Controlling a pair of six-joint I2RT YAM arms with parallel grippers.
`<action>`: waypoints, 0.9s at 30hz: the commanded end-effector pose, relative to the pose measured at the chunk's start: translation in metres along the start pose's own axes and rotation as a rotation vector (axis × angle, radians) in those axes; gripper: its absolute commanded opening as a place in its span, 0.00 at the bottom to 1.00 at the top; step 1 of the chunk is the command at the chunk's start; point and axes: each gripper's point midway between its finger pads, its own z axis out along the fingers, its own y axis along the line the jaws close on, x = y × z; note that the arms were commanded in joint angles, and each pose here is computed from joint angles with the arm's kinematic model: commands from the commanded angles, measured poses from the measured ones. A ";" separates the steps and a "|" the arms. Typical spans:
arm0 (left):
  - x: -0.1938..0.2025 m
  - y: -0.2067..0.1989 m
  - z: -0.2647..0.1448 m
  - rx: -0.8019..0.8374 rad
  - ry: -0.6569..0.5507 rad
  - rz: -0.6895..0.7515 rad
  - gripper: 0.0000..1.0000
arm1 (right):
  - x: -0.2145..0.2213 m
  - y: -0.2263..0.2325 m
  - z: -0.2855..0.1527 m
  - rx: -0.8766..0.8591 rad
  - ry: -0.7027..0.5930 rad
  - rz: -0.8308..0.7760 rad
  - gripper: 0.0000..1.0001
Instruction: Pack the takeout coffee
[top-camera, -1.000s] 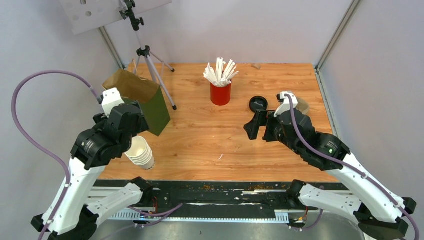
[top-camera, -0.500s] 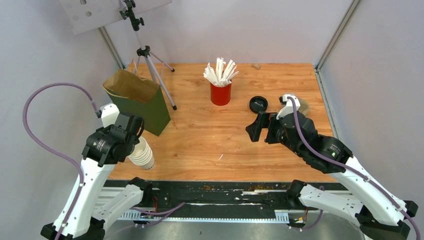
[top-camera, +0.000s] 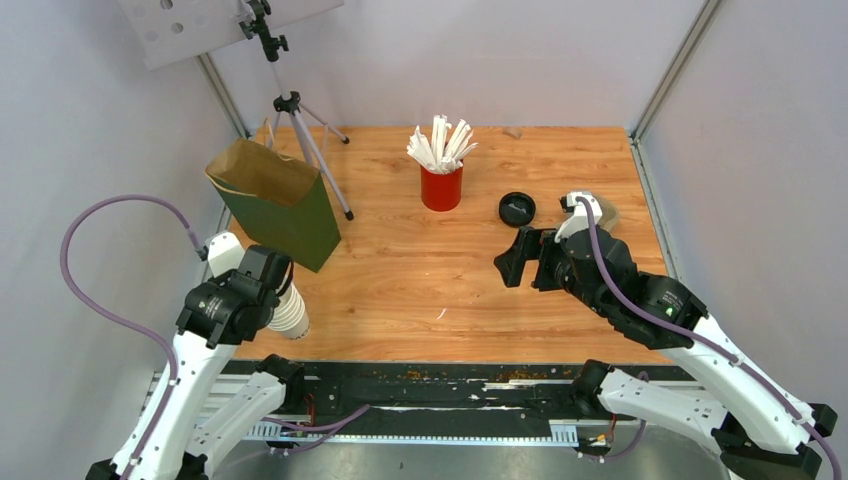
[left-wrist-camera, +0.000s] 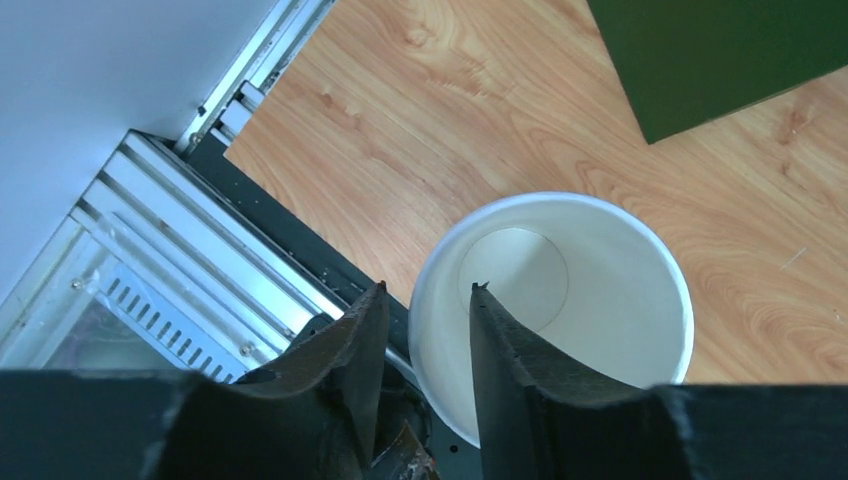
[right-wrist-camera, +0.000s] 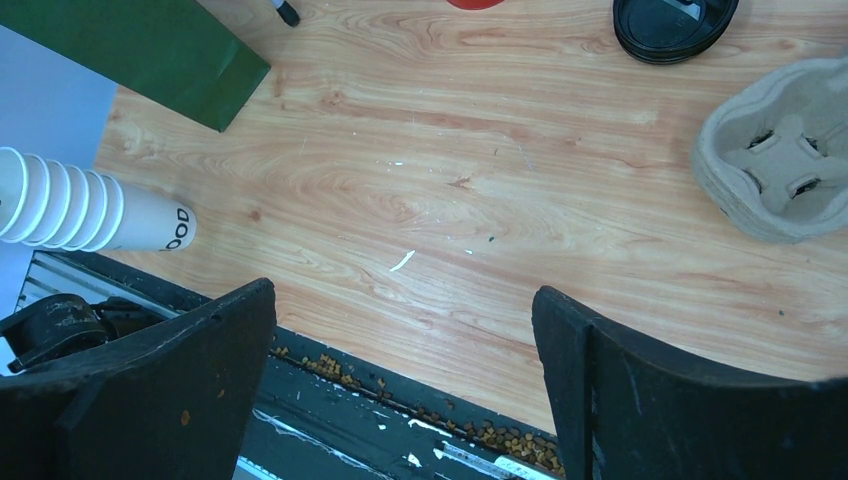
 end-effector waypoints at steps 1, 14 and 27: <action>-0.002 -0.010 0.003 0.022 -0.007 -0.071 0.41 | -0.003 0.000 -0.003 0.000 -0.018 0.019 1.00; -0.024 -0.001 -0.010 0.026 -0.074 -0.072 0.00 | 0.001 0.001 0.003 0.007 0.001 0.012 0.99; -0.053 0.005 -0.035 0.097 -0.159 -0.143 0.00 | -0.010 -0.007 -0.004 0.046 -0.046 0.028 1.00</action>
